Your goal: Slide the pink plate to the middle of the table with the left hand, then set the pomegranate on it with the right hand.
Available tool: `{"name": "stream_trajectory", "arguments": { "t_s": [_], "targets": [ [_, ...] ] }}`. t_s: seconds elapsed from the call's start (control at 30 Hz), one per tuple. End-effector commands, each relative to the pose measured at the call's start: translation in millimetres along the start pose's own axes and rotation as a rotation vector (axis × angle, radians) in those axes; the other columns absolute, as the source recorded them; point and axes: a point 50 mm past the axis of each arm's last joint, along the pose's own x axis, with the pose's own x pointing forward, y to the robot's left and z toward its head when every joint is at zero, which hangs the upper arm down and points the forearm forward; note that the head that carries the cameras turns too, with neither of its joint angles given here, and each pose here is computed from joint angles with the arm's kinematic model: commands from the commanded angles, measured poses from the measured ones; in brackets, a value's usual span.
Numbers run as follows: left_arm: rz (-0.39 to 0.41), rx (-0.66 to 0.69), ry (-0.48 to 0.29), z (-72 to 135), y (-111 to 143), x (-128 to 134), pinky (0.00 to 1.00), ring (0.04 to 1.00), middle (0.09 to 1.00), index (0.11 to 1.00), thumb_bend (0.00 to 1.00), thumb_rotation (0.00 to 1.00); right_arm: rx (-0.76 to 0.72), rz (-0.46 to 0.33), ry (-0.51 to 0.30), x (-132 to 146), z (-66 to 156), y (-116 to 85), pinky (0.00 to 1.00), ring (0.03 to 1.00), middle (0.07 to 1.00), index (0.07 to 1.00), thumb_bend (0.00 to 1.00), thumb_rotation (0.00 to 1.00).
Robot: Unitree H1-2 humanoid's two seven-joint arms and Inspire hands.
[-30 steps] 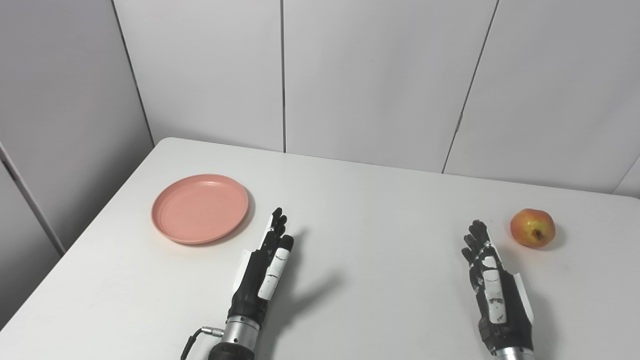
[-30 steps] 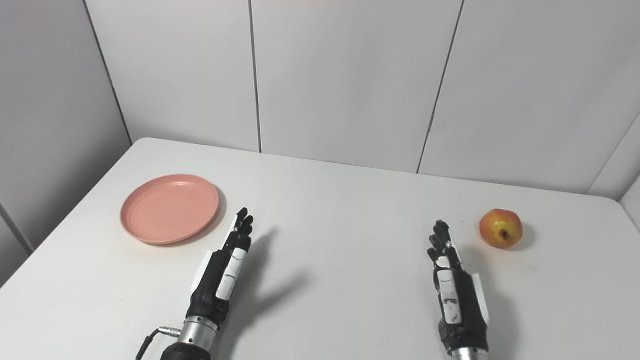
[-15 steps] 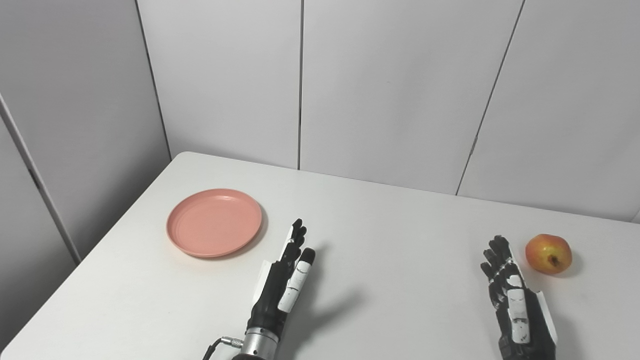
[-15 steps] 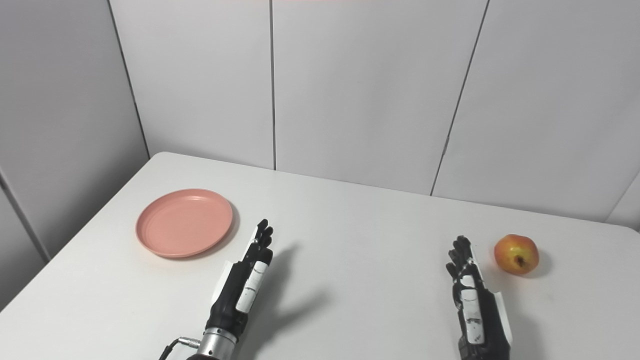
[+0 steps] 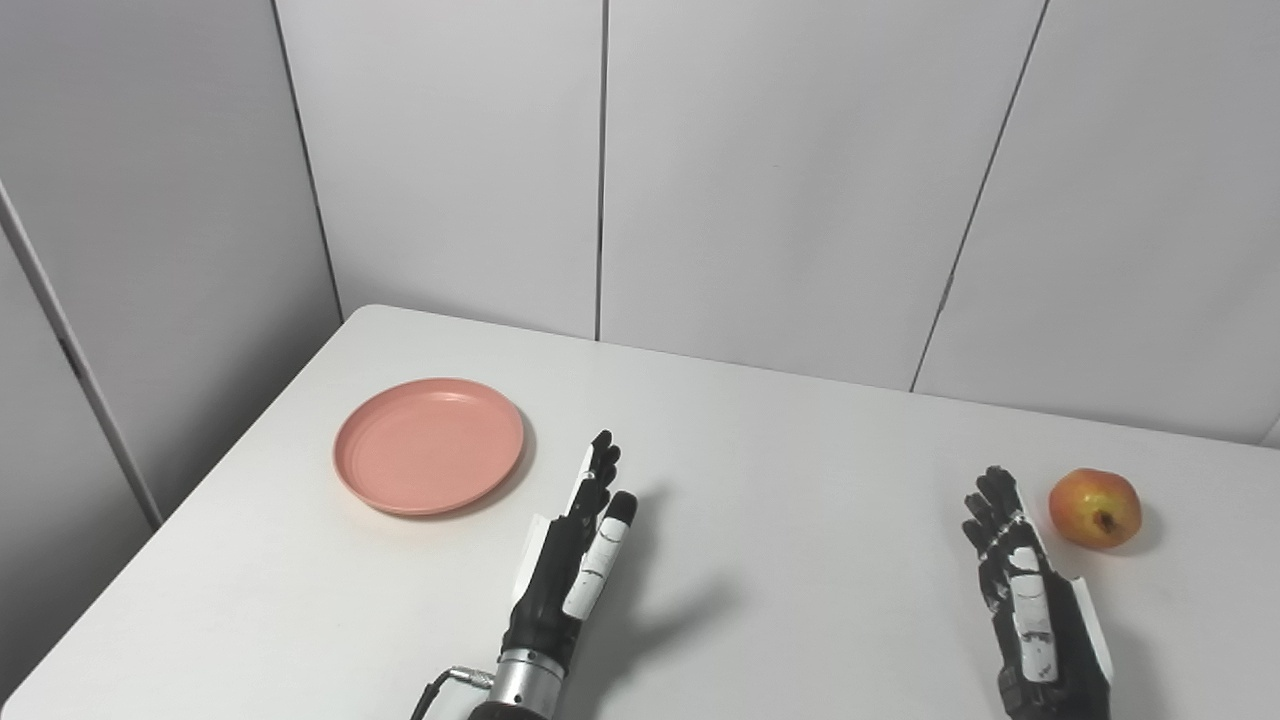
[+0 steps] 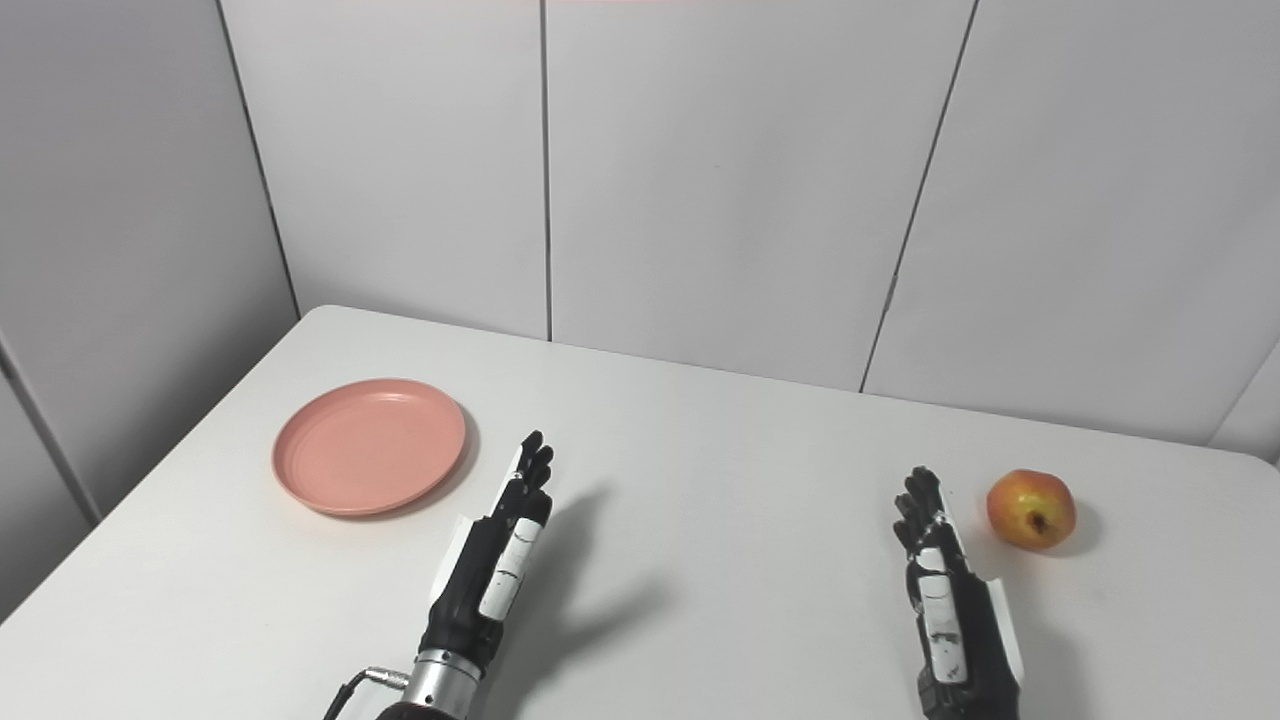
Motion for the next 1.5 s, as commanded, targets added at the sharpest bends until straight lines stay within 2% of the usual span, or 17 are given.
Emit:
{"name": "stream_trajectory", "arguments": {
  "t_s": [0.0,0.2,0.33,0.53,0.83,1.13,1.2,1.37,1.4,1.47],
  "targets": [
    [0.006,-0.013,0.100,-34,5,-22,1.00,1.000,1.000,1.000,0.75,1.00,0.015,-0.017,0.119,-33,-38,0,1.00,0.979,0.978,0.968,0.76,0.96],
    [0.014,-0.121,0.087,-24,11,-23,1.00,1.000,1.000,1.000,0.81,1.00,-0.004,-0.012,0.124,-38,-37,2,1.00,0.971,0.971,0.963,0.76,0.97],
    [0.004,-0.203,0.069,-5,8,-17,1.00,0.980,0.976,1.000,0.87,0.99,-0.020,-0.002,0.124,-41,-37,1,1.00,0.971,0.968,0.966,0.77,0.97],
    [-0.024,-0.215,0.008,27,2,4,0.98,0.943,0.944,0.982,0.89,0.99,-0.025,-0.008,0.125,-45,-37,2,0.99,0.967,0.965,0.963,0.75,0.98],
    [-0.066,-0.207,-0.093,62,12,42,0.94,0.919,0.927,0.956,0.92,1.00,-0.042,-0.005,0.140,-46,-40,6,0.98,0.956,0.960,0.955,0.78,0.97],
    [-0.091,-0.177,-0.185,100,41,77,0.91,0.912,0.903,0.891,0.98,1.00,-0.048,0.000,0.139,-45,-43,7,0.98,0.951,0.956,0.954,0.77,0.98],
    [-0.111,-0.161,-0.202,108,50,84,0.88,0.898,0.900,0.894,0.99,1.00,-0.050,0.001,0.140,-45,-44,7,0.98,0.953,0.957,0.954,0.78,0.98],
    [-0.154,-0.113,-0.225,123,76,99,0.71,0.834,0.861,0.896,1.00,1.00,-0.057,0.003,0.136,-45,-46,7,0.97,0.948,0.952,0.952,0.77,0.98],
    [-0.153,-0.104,-0.238,125,83,103,0.70,0.831,0.857,0.893,1.00,1.00,-0.054,0.003,0.137,-45,-46,8,0.97,0.947,0.952,0.951,0.77,0.98],
    [-0.149,-0.093,-0.256,127,97,110,0.74,0.843,0.864,0.891,0.99,1.00,-0.049,0.002,0.139,-45,-46,8,0.98,0.950,0.954,0.952,0.76,0.98]
  ]
}}
